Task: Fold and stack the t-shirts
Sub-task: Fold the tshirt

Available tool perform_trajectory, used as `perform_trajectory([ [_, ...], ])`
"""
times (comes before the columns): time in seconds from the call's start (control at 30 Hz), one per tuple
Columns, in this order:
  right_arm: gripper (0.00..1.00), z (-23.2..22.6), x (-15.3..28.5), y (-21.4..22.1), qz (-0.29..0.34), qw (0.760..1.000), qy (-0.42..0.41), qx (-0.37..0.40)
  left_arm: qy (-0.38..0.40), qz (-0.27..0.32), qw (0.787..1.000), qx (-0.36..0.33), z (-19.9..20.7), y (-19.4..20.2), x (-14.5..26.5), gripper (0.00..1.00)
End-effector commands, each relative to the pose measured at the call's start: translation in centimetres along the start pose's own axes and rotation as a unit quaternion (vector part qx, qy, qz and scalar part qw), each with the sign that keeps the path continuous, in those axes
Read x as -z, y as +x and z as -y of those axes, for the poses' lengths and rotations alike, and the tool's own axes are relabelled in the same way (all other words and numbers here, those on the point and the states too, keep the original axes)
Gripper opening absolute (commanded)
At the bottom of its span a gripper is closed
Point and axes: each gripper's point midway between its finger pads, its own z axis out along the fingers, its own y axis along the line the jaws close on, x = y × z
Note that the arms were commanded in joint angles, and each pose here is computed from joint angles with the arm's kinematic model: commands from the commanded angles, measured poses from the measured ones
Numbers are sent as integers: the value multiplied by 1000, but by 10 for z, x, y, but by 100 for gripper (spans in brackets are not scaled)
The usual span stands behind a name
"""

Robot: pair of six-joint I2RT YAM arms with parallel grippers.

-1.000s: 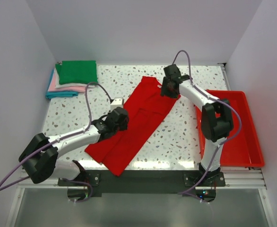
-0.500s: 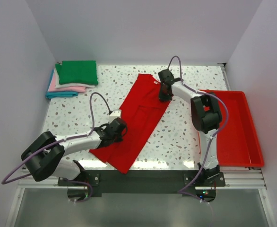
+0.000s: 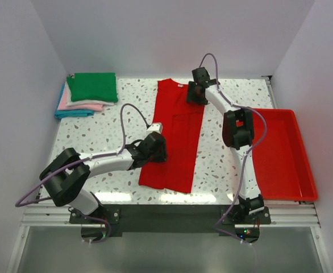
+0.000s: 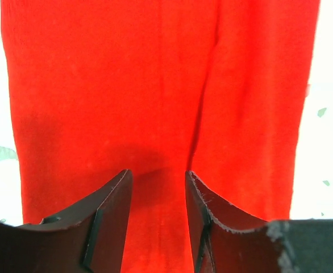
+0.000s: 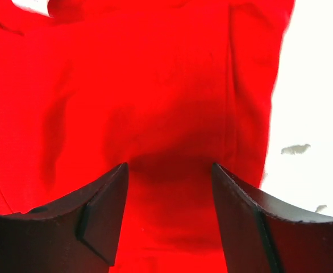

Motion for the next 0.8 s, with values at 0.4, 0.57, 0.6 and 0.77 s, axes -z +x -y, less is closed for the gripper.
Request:
perform_trajectory([
  [0.4, 41, -34, 181, 85, 60, 998, -26, 19, 47, 73, 996, 20, -4, -36, 39, 46],
  [0.57, 35, -57, 176, 129, 38, 998, -27, 34, 63, 56, 996, 17, -8, -19, 42, 43],
  [0.6, 34, -60, 174, 131, 36, 998, -25, 38, 76, 65, 995, 20, -4, -22, 43, 42],
  [0.77, 33, -67, 146, 140, 20, 999, 9, 50, 84, 63, 994, 19, -8, -16, 48, 42],
])
